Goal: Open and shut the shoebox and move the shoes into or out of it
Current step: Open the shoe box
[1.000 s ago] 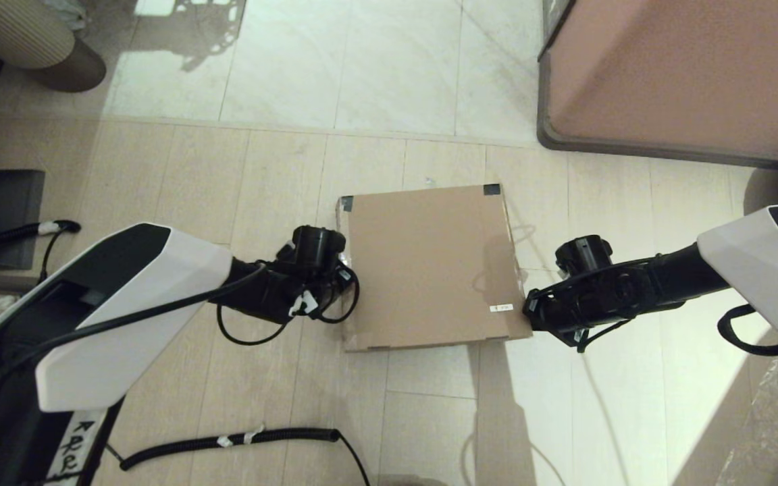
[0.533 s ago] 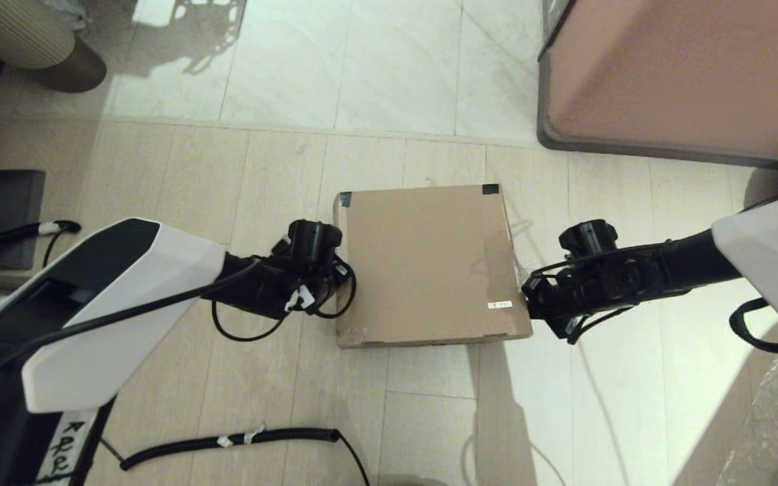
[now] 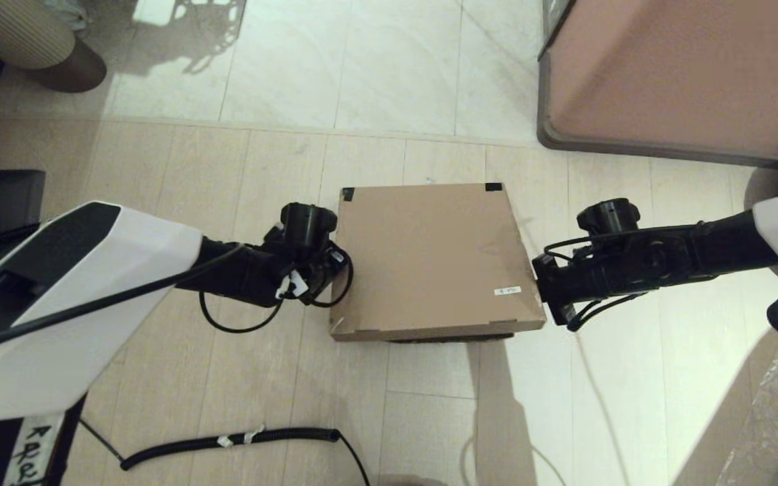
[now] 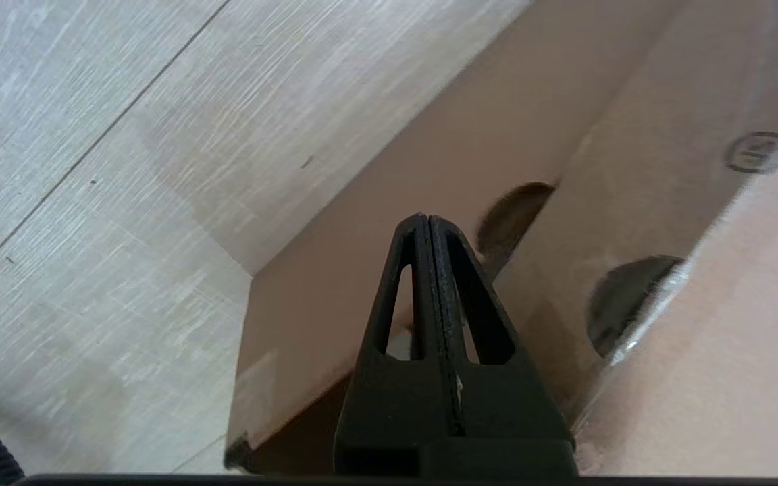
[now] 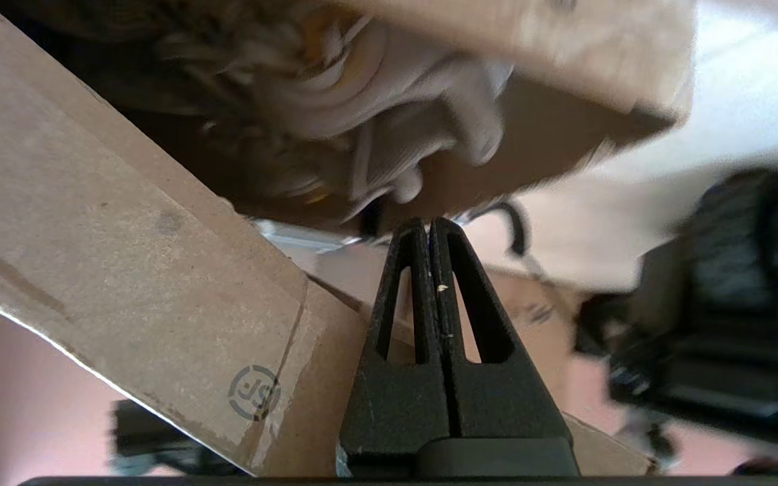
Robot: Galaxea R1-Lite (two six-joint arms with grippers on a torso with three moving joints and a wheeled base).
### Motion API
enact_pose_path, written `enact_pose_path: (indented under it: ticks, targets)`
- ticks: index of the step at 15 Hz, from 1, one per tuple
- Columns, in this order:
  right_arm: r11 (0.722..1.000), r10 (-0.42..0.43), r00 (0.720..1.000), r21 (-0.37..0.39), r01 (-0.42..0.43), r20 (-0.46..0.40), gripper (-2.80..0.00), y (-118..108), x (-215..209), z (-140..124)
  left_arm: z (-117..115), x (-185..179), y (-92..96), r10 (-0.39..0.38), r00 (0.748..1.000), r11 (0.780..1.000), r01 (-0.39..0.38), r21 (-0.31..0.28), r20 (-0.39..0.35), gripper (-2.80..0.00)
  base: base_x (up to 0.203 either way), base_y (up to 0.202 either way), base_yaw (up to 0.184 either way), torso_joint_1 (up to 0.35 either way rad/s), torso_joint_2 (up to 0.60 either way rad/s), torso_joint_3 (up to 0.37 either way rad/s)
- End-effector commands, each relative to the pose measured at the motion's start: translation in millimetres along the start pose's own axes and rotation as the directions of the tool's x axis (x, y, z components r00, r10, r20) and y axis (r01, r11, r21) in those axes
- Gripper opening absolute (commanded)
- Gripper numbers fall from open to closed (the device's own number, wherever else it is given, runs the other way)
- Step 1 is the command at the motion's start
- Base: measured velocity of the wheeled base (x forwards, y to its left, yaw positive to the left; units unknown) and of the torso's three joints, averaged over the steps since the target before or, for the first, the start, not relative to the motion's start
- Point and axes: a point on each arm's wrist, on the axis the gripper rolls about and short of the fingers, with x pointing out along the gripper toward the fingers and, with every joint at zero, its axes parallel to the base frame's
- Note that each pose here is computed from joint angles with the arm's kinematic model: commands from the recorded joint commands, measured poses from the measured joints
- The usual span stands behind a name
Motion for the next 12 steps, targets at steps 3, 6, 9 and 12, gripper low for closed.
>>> enact_pose_path:
  ticks: [3,6,9,12]
  targets:
    - [0.996,0.042,0.999,0.081,-0.04,-0.026,-2.8,8,-16,0,17,-16,-11.5,-0.041,0.998,0.999,0.042,-0.026,0.038,-2.8,0.0,0.0,0.0,0.0,0.0,0.0]
    - [0.985,0.074,0.995,0.163,-0.061,-0.074,-2.8,9,-24,3,29,-28,-17.4,-0.064,0.996,0.997,0.066,-0.042,0.061,-2.8,0.0,0.0,0.0,0.0,0.0,0.0]
    - [0.978,0.083,0.992,0.199,-0.064,-0.092,-2.8,11,-26,2,37,-33,-18.8,-0.069,0.995,0.996,0.073,-0.05,0.075,-2.8,0.0,0.0,0.0,0.0,0.0,0.0]
    - [0.961,0.101,0.986,0.27,-0.062,-0.131,-2.8,12,-27,1,56,-40,-17.9,-0.077,0.99,0.994,0.086,-0.071,0.117,-2.8,0.0,0.0,0.0,0.0,0.0,0.0]
